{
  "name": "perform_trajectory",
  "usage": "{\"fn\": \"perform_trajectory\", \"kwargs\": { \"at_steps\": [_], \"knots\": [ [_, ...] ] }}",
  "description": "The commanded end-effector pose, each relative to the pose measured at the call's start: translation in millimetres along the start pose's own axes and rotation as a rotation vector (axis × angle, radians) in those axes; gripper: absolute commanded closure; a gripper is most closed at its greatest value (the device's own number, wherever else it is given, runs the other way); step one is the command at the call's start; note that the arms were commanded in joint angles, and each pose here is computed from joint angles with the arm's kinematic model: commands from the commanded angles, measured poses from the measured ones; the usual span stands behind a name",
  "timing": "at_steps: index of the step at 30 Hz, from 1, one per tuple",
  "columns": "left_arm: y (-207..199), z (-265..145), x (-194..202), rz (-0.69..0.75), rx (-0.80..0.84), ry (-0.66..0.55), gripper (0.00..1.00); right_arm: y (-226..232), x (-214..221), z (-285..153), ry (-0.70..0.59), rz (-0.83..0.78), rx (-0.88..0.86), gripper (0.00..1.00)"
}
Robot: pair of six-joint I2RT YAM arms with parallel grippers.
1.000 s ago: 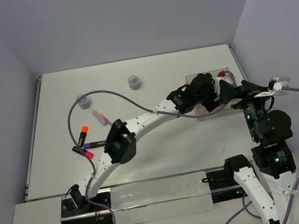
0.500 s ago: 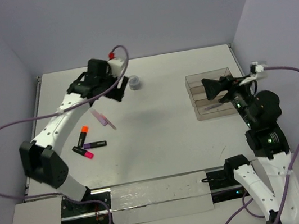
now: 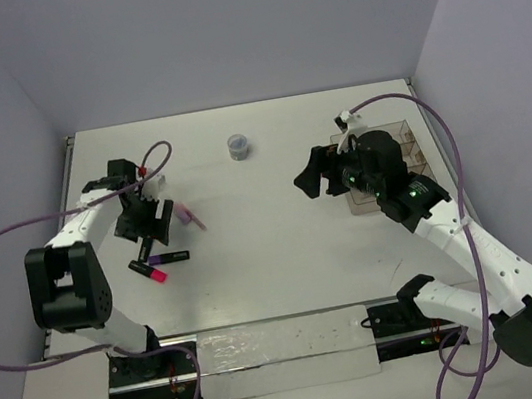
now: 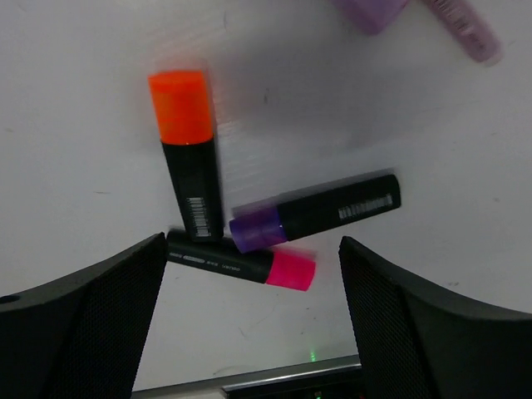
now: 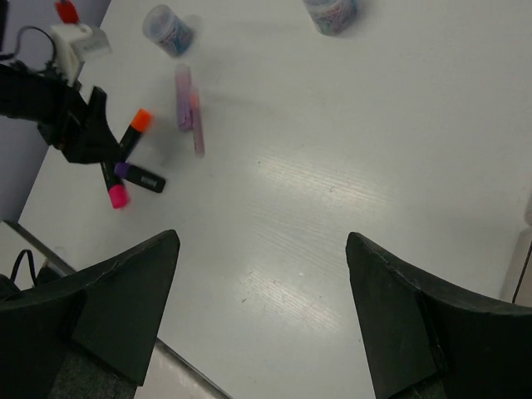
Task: Sort the stationery into containers
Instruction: Pick up the stationery from the center of the board.
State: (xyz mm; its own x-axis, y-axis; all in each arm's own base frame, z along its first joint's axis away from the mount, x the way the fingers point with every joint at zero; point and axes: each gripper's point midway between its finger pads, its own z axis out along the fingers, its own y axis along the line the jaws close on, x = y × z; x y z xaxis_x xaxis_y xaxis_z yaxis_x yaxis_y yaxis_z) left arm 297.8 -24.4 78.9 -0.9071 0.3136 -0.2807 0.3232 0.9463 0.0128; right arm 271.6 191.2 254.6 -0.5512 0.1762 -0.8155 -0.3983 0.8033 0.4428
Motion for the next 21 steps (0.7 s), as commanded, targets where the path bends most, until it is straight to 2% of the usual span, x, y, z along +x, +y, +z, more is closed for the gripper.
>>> {"fn": "perform_trajectory", "kwargs": {
  "at_steps": [1,6,9,10,12,16,20,21],
  "knots": [
    [21.8,32.5,17.7,-0.095,-0.049,0.064,0.09,14.3,-27.5,-1.8,-0.088,-0.012,-0.038,0.11],
    [54.3,57.3,20.5,-0.176,-0.104,0.050,0.12,10.8,-26.6,-4.8,-0.092,-0.029,-0.022,0.11],
    [52.4,74.1,21.9,-0.168,-0.073,0.033,0.14,8.4,-27.8,-7.3,-0.099,-0.042,-0.008,0.11],
    [51.2,74.8,21.4,-0.167,-0.065,0.030,0.15,7.9,-28.0,-8.1,-0.100,-0.043,-0.005,0.11],
    [46.6,83.7,23.0,-0.179,-0.040,0.034,0.24,6.0,-27.4,-8.7,-0.101,-0.045,0.005,0.11],
    [39.5,93.1,29.2,-0.188,-0.002,0.055,0.55,4.3,-28.8,-11.4,-0.108,-0.050,0.018,0.10],
    [29.0,96.6,32.8,-0.185,0.054,0.069,0.96,4.5,-34.3,-13.2,-0.128,-0.050,0.023,0.10],
    [26.6,94.9,28.0,-0.184,0.072,0.055,1.00,6.6,-34.7,-12.1,-0.127,-0.047,0.012,0.10]
  ]
}}
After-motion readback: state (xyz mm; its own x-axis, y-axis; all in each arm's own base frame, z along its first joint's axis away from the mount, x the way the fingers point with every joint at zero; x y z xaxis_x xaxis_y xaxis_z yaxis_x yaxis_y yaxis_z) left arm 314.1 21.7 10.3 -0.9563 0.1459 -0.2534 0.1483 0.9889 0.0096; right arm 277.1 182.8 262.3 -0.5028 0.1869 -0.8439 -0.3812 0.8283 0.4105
